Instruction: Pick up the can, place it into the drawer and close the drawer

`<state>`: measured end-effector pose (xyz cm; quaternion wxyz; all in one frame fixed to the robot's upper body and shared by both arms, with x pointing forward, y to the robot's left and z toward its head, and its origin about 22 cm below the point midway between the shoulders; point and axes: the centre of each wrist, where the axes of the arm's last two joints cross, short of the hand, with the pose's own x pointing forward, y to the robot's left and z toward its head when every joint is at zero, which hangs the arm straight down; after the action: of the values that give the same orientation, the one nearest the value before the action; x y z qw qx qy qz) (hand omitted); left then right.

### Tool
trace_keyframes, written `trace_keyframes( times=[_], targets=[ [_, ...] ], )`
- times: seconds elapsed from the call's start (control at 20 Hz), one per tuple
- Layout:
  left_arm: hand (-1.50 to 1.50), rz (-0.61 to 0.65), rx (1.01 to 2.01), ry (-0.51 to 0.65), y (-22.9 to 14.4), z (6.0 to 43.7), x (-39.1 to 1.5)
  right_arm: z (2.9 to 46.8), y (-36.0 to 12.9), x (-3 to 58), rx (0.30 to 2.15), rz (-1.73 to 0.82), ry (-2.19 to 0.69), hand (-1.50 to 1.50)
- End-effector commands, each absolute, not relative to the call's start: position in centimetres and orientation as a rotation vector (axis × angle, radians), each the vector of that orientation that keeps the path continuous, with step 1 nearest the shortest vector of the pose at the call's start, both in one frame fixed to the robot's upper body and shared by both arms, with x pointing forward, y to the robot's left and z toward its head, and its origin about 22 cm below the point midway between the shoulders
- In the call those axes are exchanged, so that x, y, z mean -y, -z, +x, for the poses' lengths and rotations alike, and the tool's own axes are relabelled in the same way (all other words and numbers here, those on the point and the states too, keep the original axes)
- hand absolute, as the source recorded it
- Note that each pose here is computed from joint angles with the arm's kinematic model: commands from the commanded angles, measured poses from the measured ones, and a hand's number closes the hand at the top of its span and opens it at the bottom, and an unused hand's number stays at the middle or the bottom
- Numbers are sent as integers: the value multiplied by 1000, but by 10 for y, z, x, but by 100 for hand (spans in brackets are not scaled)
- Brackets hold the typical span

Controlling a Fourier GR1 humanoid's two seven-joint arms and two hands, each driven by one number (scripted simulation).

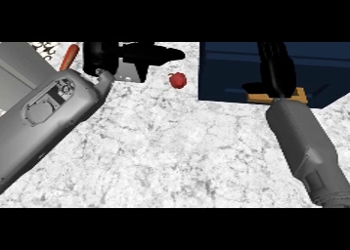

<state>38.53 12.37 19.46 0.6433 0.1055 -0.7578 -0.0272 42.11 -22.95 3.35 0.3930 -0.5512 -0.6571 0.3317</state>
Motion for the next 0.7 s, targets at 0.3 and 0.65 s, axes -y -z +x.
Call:
trace_keyframes(
  times=[0.3,0.65],
  targets=[
    [-150,238,1730,83,-157,357,-137,453,-75,212,1665,-1404,-821,-150],
    [-150,229,1728,85,-174,357,-146,456,-75,211,1683,-1383,-785,-150]
  ],
)
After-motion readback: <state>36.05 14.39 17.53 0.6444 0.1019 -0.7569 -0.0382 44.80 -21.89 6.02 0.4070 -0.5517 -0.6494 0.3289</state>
